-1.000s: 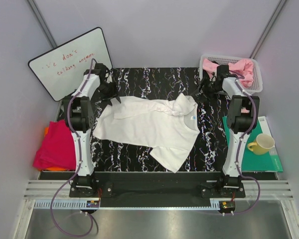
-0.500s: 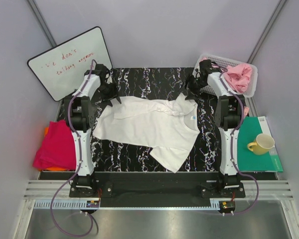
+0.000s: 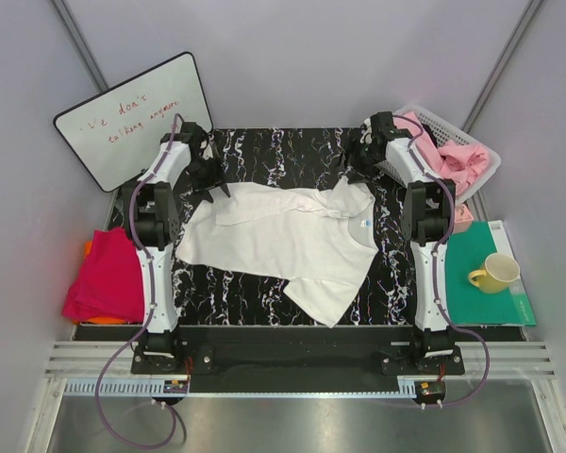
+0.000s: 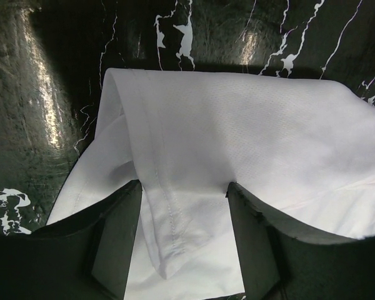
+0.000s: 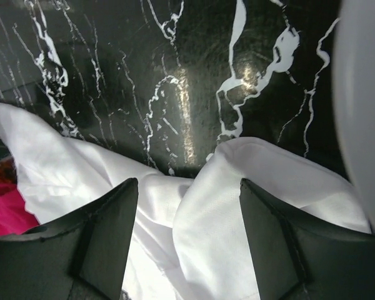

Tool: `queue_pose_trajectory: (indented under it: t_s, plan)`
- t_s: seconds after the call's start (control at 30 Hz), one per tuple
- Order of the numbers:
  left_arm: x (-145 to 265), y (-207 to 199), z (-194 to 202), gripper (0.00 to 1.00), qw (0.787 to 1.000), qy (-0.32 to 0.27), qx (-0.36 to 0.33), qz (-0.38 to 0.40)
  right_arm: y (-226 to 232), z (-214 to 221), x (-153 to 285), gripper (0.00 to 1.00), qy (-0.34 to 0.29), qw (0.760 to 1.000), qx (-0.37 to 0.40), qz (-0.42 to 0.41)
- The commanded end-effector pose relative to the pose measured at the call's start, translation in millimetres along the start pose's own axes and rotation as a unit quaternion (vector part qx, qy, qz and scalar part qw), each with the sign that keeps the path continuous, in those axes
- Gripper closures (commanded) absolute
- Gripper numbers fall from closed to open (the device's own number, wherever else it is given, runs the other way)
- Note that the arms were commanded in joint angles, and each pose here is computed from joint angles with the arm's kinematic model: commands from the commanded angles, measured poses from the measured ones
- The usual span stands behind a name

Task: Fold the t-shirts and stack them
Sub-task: Fold the flattened tshirt in 1/3 of the way

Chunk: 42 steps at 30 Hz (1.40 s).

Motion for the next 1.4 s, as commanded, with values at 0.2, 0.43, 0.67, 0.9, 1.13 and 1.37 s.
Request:
queue_pose_trajectory:
  t_s: [0.2, 0.43, 0.67, 0.9, 1.13, 1.37]
  plan:
    - [10.4, -3.9, -7.5, 0.38, 1.000, -0.021, -0.017, 0.000, -8.5, -6.7, 44.5, 0.26, -0.045, 0.996, 0.041, 0.066]
    - [13.8, -5.1, -7.8, 0.39, 0.999, -0.023, -0.024, 0.003, 21.0, -26.2, 85.4, 0.27, -0.090, 0.991, 0.075, 0.058]
    - [18.8, -3.9, -7.9, 0.39, 0.999, -0.026, -0.035, -0.003, 27.0, -11.3, 123.5, 0.29, -0.107, 0.986, 0.098, 0.077]
    - [18.5, -3.5, -7.8, 0.37, 0.999, -0.025, -0.042, -0.003, 7.7, 15.8, 102.0, 0.28, -0.040, 0.993, 0.083, 0.076]
    - [26.5, -4.3, -11.6, 0.34, 0.998, -0.037, -0.055, -0.006, -7.8, 30.1, 71.6, 0.28, 0.006, 0.996, 0.055, 0.072]
    - [20.4, -2.4, -5.4, 0.35, 0.998, -0.025, -0.058, -0.002, -16.4, 34.6, 79.3, 0.63, -0.006, 0.991, 0.068, 0.113]
Point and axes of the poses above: each gripper's point midway between its finger pads, its own x axis back along the fingers, its own y axis along the line the jaws close on, z = x × y, the point moved 4 cm from there along x, back along the fingers, and after that the axes turned 5 degrees about -x, right-handed, at the moved point
